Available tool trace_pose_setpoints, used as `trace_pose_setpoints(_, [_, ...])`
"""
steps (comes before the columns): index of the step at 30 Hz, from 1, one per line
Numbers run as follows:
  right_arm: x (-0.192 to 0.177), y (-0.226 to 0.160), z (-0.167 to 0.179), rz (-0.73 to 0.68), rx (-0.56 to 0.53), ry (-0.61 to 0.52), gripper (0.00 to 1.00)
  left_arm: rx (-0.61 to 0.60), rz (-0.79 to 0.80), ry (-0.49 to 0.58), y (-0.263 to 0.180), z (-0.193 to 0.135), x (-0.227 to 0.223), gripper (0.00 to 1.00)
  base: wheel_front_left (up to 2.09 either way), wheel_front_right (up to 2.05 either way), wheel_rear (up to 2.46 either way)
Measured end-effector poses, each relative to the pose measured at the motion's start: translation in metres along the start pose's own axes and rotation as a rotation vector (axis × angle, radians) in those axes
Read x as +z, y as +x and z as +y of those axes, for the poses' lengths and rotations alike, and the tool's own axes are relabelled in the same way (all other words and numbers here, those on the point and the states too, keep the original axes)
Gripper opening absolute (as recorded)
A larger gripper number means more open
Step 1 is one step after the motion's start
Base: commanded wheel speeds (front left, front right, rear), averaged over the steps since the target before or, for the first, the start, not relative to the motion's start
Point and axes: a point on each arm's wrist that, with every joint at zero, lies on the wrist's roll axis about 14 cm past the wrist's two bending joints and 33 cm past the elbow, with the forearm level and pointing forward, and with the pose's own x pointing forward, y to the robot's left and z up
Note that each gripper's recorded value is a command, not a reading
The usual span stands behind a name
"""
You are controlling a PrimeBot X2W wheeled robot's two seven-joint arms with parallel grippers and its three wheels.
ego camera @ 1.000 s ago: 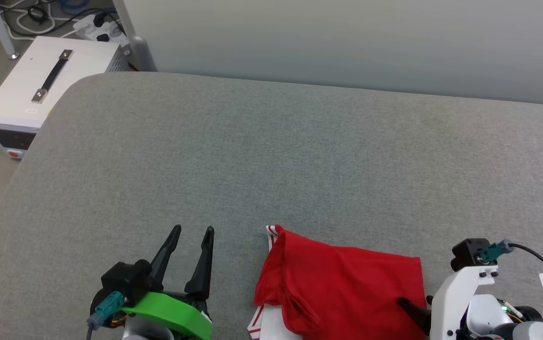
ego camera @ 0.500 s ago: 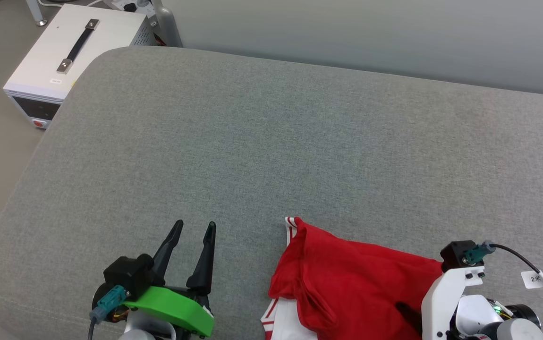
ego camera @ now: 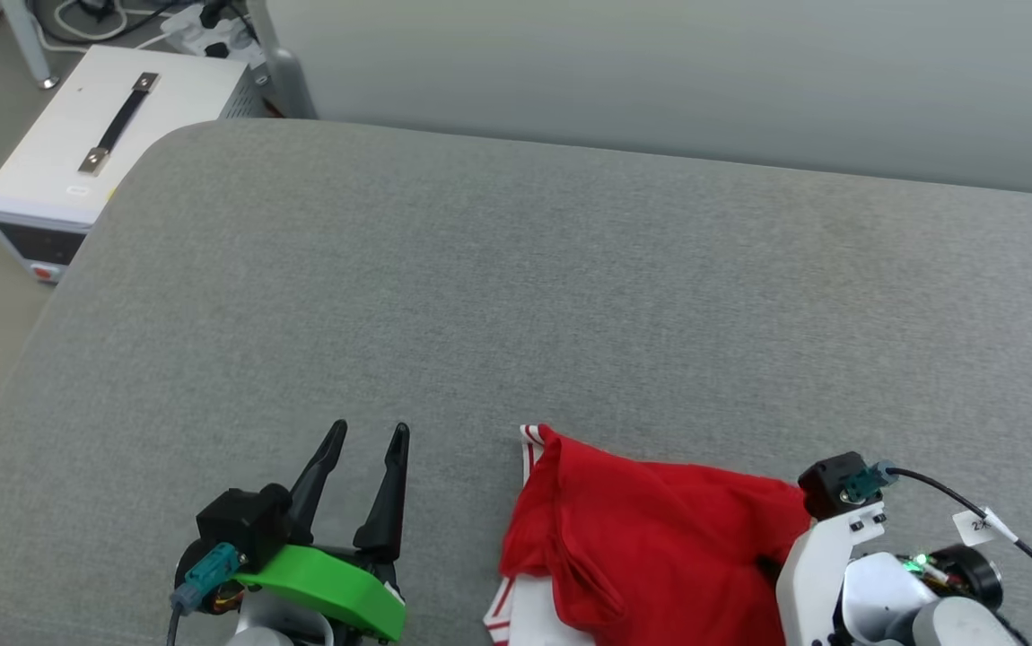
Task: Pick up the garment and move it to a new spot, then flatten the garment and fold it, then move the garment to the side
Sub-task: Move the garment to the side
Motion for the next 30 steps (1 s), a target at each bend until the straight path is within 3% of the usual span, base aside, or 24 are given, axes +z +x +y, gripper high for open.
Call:
trace_pose_setpoints(7, [0.025,-0.045,-0.042,-0.091,-0.134,-0.302,0.00,-0.089,0.006,-0.017,0.008,-0.029,-0.003,1.00,0.00,0.00,0.00])
trace_pose_setpoints(14, [0.037,-0.100,-0.101,-0.093,-0.307,-0.468,0.00,-0.240,0.023,-0.045,0.021,-0.080,-0.011,1.00,0.00,0.00,0.00])
trace_pose_setpoints(23, [0.046,-0.152,-0.184,-0.059,-0.510,-0.561,0.00,-0.457,0.041,-0.065,0.049,-0.151,-0.020,1.00,0.00,0.00,0.00])
trace_pose_setpoints(30, [0.060,-0.165,-0.261,-0.050,-0.663,-0.534,0.00,-0.587,-0.005,-0.063,0.092,-0.185,-0.017,1.00,0.00,0.00,0.00])
